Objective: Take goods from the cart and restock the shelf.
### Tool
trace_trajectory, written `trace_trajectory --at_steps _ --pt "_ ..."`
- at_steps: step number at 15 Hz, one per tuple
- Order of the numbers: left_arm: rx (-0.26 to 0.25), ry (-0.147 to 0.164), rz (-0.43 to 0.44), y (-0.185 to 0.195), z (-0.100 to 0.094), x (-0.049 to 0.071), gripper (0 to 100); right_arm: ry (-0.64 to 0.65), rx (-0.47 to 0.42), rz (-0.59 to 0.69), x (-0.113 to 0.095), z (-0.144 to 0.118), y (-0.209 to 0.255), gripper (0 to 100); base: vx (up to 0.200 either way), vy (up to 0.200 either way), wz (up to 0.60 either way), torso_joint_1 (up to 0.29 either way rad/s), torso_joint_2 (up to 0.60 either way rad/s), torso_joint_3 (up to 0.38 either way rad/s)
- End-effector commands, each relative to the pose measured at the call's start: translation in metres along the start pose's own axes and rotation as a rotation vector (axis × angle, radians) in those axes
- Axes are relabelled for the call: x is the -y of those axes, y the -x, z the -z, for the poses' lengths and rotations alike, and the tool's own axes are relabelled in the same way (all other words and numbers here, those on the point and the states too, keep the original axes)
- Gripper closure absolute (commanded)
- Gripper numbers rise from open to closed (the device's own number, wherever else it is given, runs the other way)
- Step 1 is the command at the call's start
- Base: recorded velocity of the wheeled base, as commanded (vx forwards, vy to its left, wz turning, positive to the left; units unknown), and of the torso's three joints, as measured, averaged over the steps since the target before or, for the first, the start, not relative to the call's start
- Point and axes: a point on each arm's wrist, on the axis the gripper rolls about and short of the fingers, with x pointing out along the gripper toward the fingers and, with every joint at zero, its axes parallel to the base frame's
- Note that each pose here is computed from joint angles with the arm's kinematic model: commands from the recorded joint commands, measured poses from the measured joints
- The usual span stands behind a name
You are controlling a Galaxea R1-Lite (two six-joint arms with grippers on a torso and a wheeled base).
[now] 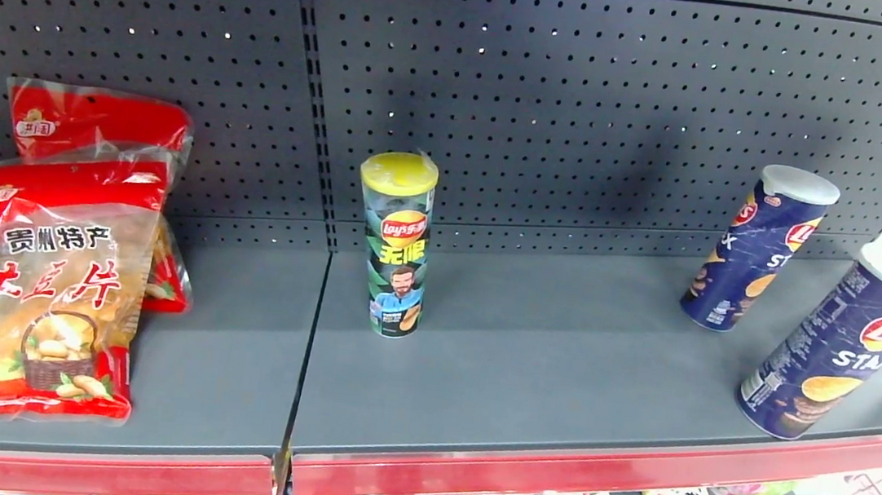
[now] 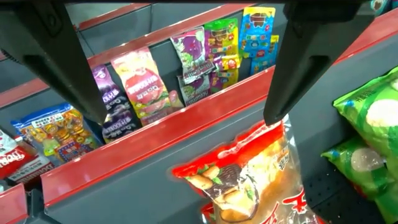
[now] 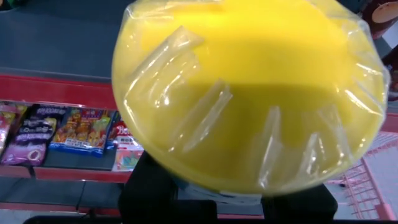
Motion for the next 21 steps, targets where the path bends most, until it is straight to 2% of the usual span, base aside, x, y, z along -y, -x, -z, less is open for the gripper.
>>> trace_trajectory --at_steps 1,6,9,16,18,19,20,21 --pt "-0.004 0.000 0.000 0.000 0.000 0.000 0 0.011 -0.011 0.002 0.000 0.001 -0.001 100 0.000 0.000 0.00 0.000 0.00 0.000" --pt "-0.002 0.000 0.000 0.000 0.000 0.000 0 0.015 -0.023 0.007 -0.001 0.005 -0.002 100 0.000 0.000 0.00 0.000 0.00 0.000" --pt "-0.004 0.000 0.000 0.000 0.000 0.000 0 0.015 -0.029 0.004 -0.001 0.006 -0.002 100 0.000 0.000 0.60 0.002 0.00 0.002" --pt "0.000 -0.001 0.021 -0.001 -0.001 0.000 0 0.017 -0.015 -0.018 -0.001 0.004 -0.002 100 0.000 0.000 0.00 0.000 0.00 0.000" --pt "-0.010 0.002 0.093 -0.005 -0.009 -0.002 0 0.017 0.003 -0.069 -0.001 -0.002 -0.003 100 0.000 0.000 0.00 0.000 0.00 0.000" --pt "-0.011 0.018 0.209 -0.014 -0.027 -0.007 0 0.015 0.005 -0.109 -0.001 -0.006 -0.005 100 0.000 0.000 0.00 0.000 0.00 0.000" --pt "-0.022 0.033 0.241 -0.020 -0.037 -0.011 0 0.014 -0.007 -0.115 -0.001 -0.007 -0.008 100 0.000 0.000 0.00 0.000 0.00 0.000" --pt "-0.028 0.062 0.261 -0.042 -0.062 -0.021 0 0.015 -0.013 -0.119 0.000 -0.010 -0.010 100 0.000 0.000 0.00 0.000 0.00 0.000"
